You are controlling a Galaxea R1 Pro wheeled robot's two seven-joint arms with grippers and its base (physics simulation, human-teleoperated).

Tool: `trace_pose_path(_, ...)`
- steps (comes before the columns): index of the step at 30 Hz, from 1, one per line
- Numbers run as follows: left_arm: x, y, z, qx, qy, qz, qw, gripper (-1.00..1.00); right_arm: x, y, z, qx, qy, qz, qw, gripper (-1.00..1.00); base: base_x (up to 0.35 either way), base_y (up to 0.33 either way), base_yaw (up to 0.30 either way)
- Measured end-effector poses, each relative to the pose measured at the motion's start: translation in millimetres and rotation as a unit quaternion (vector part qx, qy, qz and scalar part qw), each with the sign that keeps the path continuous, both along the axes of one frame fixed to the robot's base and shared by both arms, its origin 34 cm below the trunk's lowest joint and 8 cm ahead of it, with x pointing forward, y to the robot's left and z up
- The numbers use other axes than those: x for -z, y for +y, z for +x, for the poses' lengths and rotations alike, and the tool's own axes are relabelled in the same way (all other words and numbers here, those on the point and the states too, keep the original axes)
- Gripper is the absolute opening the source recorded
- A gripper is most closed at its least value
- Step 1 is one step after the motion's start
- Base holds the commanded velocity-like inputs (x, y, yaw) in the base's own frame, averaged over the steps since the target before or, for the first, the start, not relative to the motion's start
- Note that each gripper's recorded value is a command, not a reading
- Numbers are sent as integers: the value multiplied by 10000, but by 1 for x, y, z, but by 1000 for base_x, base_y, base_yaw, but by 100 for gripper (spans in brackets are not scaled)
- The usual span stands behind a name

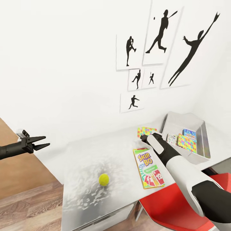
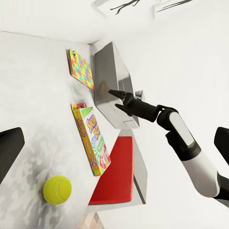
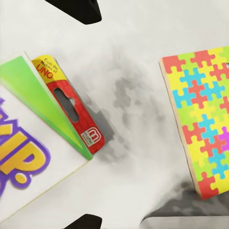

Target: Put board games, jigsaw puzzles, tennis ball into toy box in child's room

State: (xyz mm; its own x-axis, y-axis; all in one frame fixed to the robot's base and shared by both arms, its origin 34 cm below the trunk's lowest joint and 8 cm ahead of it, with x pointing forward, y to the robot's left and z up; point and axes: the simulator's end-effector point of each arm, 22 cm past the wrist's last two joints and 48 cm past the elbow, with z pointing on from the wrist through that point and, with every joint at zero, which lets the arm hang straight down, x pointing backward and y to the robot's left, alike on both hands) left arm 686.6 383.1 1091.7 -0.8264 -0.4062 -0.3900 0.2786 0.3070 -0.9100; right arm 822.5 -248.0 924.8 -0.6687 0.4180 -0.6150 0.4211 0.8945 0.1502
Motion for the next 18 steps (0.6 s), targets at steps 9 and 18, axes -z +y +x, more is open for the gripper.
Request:
trace_pose_path(9, 0, 0, 0, 1, -1, -3, 10000, 100, 5, -7, -3, 48, 65, -29, 10000, 100, 0, 0, 0)
trace_pose_path(18, 0, 0, 0, 3, 0, -4, 10000, 100, 6, -9, -4, 51, 79, -47, 9999, 100, 0, 0, 0)
